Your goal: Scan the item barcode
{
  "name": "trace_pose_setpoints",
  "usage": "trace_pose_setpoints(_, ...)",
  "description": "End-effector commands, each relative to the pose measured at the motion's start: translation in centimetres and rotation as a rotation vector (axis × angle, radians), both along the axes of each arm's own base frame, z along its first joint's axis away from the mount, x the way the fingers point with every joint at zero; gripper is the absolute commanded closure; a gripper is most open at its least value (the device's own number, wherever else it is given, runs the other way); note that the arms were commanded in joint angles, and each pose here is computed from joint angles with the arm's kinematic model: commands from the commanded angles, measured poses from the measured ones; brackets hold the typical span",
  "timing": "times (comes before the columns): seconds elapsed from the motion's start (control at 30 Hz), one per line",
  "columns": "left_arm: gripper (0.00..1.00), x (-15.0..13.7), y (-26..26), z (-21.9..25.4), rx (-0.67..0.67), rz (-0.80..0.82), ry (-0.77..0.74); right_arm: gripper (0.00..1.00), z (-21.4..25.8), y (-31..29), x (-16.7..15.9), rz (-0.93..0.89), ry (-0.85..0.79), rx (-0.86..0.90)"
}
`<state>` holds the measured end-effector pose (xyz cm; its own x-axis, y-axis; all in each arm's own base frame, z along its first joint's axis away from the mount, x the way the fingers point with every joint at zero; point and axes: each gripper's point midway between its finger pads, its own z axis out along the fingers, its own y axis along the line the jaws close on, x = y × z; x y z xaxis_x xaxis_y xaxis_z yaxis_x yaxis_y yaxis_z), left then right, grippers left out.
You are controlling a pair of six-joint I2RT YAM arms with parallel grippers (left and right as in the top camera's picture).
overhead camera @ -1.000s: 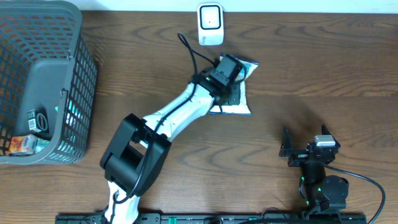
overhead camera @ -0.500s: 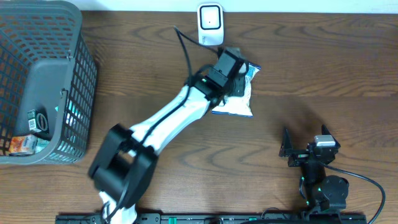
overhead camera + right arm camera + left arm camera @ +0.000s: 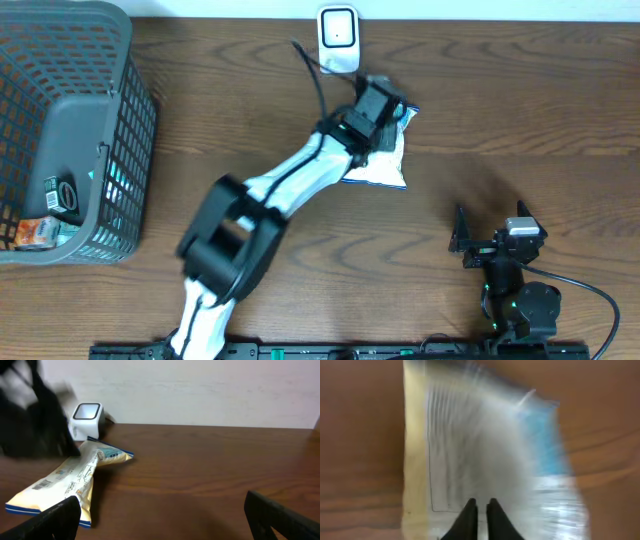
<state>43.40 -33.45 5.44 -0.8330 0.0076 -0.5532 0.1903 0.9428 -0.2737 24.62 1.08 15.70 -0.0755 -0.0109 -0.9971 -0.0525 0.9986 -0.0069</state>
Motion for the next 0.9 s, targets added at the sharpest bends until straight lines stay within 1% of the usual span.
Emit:
trace_pose_setpoints(0.0, 0.89, -0.3, 0.7, -2.9, 0.044, 0.025, 0.043, 0.01, -0.1, -0.1, 0.0, -0.005, 0.003, -0.007)
trace_pose_setpoints(0.1, 0.89, 1.3, 1.8, -1.1, 0.055, 0.055, -0.016, 0.01, -0.1, -0.1, 0.0, -0.005, 0.002, -0.007)
trace_pose_setpoints(0.13, 0.89, 2.1, 2.6, 0.4, 0.048, 0.084, -0.047, 0.01, -0.1, -0.1, 0.0, -0.005, 0.002, -0.007)
trace_pose_setpoints(0.2, 0.89, 3.5, 4.3, 4.5, 0.006, 0.128, -0.109, 0.01, -0.1, -0.1, 0.0, -0.005, 0.002, -0.008)
trace_pose_setpoints(0.27, 0.89, 4.3, 5.8, 8.2, -0.033, 0.160, -0.162, 0.01, -0.1, -0.1, 0.0, -0.005, 0.002, -0.007)
trace_pose_setpoints(0.3, 0.89, 4.7, 7.2, 11.3, -0.064, 0.188, -0.206, 0.01, -0.1, -0.1, 0.0, -0.005, 0.003, -0.008)
trace_pose_setpoints(0.4, 0.89, 4.7, 8.9, 14.6, -0.096, 0.221, -0.244, 0.01, -0.1, -0.1, 0.0, -0.005, 0.002, -0.007)
trace_pose_setpoints(0.43, 0.89, 4.3, 9.2, 14.9, -0.105, 0.235, -0.234, 0.01, -0.1, -0.1, 0.0, -0.005, 0.002, -0.007)
trace_pose_setpoints(0.57, 0.89, 2.8, 7.7, 12.8, -0.163, 0.243, -0.112, 0.01, -0.1, -0.1, 0.0, -0.005, 0.002, -0.008)
trace_pose_setpoints(0.6, 0.89, 2.2, 6.6, 11.5, -0.185, 0.235, -0.059, 0.01, -0.1, -0.1, 0.0, -0.006, 0.002, -0.007)
trace_pose_setpoints(0.73, 0.89, 1.1, 3.5, 6.8, -0.194, 0.231, 0.043, 0.01, -0.1, -0.1, 0.0, -0.006, 0.002, -0.007)
trace_pose_setpoints(0.77, 0.89, 0.7, 1.8, 5.1, -0.200, 0.195, 0.066, 0.01, -0.1, -0.1, 0.0, -0.005, 0.002, -0.007)
trace_pose_setpoints(0.87, 0.89, 0.1, -1.3, 2.8, -0.252, 0.113, 0.103, 0.01, -0.1, -0.1, 0.0, -0.005, 0.002, -0.007)
